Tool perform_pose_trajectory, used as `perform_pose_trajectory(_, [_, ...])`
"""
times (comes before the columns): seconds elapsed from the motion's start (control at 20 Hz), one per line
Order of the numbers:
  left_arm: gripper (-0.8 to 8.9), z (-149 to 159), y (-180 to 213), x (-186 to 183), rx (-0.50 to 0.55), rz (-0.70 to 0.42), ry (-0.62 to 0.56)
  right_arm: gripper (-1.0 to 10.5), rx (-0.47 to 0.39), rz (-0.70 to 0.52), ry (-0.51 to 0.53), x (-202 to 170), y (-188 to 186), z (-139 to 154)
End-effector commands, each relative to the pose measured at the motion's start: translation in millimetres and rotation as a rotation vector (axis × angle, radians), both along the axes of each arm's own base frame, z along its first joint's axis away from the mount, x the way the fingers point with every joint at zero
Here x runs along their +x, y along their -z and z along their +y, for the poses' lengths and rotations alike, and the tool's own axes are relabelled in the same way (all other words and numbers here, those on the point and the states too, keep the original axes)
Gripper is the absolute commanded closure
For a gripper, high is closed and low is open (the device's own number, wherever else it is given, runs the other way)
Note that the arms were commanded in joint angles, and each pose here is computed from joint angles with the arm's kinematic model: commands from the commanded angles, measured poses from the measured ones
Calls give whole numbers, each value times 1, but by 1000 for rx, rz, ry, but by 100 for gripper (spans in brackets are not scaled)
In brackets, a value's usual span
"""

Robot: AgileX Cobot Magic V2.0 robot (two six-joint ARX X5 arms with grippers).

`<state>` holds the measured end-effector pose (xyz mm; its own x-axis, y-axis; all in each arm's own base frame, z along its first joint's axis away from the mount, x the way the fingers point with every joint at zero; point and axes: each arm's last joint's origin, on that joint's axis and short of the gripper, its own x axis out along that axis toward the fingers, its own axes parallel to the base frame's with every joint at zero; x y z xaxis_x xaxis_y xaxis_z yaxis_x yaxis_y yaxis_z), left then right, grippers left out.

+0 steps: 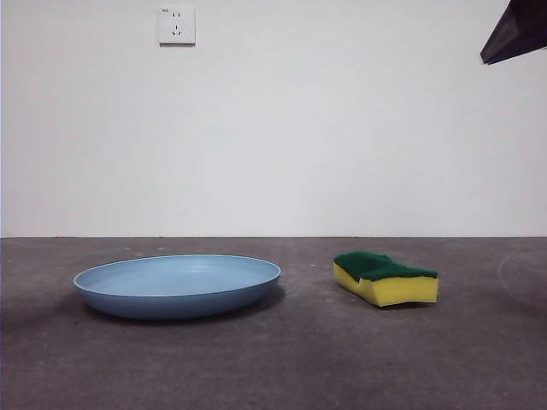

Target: Pick up the plate,pick up the cloth,clean the plate with the cloth

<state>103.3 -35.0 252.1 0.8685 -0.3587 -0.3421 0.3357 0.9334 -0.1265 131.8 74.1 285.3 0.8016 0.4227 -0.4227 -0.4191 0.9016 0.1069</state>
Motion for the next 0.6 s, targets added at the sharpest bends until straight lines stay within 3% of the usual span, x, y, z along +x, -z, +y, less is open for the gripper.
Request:
perform_pose_trajectory(0.05, [814, 1, 1, -3, 21, -14, 8, 958, 6, 4, 6, 0, 2, 0])
perform_pose_trajectory(0.35, [814, 16, -4, -23, 87, -193, -79, 958, 6, 4, 6, 0, 2, 0])
perform_pose_trajectory(0.6, [814, 23, 28, -24, 80, -274, -159, 958, 6, 4, 6, 0, 2, 0])
